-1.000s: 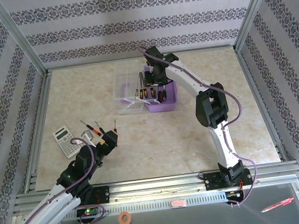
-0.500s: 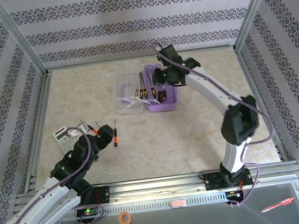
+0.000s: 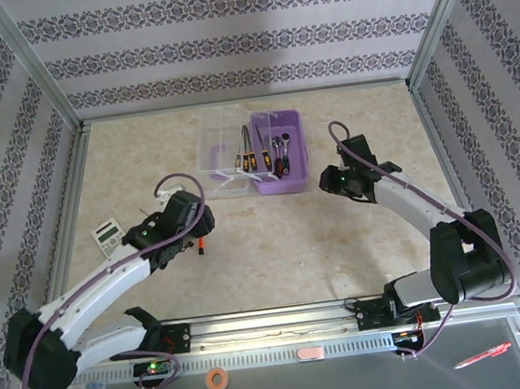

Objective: Pack the tool kit

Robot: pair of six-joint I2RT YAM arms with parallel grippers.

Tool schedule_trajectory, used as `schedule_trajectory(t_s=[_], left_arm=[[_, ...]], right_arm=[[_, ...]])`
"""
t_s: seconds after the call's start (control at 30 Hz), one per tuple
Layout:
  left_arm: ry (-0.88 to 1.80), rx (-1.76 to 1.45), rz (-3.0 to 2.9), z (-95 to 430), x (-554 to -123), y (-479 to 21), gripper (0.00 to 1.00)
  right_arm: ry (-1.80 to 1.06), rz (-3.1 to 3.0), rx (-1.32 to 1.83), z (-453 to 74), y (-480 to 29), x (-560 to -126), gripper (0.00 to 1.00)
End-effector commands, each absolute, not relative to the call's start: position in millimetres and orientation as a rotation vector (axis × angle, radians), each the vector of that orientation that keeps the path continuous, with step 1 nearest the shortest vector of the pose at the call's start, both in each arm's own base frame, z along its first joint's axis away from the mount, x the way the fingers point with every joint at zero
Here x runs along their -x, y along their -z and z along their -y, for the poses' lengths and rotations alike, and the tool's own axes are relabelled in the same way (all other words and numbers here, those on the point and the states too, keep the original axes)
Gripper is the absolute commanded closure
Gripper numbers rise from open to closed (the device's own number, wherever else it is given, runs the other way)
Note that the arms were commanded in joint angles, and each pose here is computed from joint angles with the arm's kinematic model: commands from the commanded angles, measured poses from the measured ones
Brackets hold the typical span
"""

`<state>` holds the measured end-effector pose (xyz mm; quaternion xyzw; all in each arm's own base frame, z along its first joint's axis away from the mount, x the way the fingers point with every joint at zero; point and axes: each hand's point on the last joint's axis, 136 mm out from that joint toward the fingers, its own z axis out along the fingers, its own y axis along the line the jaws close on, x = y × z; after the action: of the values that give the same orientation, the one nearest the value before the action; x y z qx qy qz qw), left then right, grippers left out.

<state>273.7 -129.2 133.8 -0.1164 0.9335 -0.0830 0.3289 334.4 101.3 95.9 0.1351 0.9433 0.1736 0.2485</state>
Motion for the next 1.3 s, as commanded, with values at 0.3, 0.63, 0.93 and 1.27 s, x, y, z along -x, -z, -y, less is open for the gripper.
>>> schedule_trajectory(t_s=[0.3,0.63,0.93,1.27], left_arm=[[0.041,0.016,-2.735,138,-281,-84,0.59],[-0.071,0.025,-2.891,133,-286,-44,0.66],[-0.070,0.087,-2.885,126,-280,-42,0.60],[-0.085,0.075,-2.937,123,-286,-26,0.59]], right_arm=[[-0.718,-2.502,-0.452,-109,-87,-337,0.68],[-1.092,-2.317,-0.327,-147,-106,-331,0.66],[-1.132,-2.254,-0.197,-166,-103,-307,0.47],[-1.079,-2.261,-0.201,-163,-102,-310,0.47]])
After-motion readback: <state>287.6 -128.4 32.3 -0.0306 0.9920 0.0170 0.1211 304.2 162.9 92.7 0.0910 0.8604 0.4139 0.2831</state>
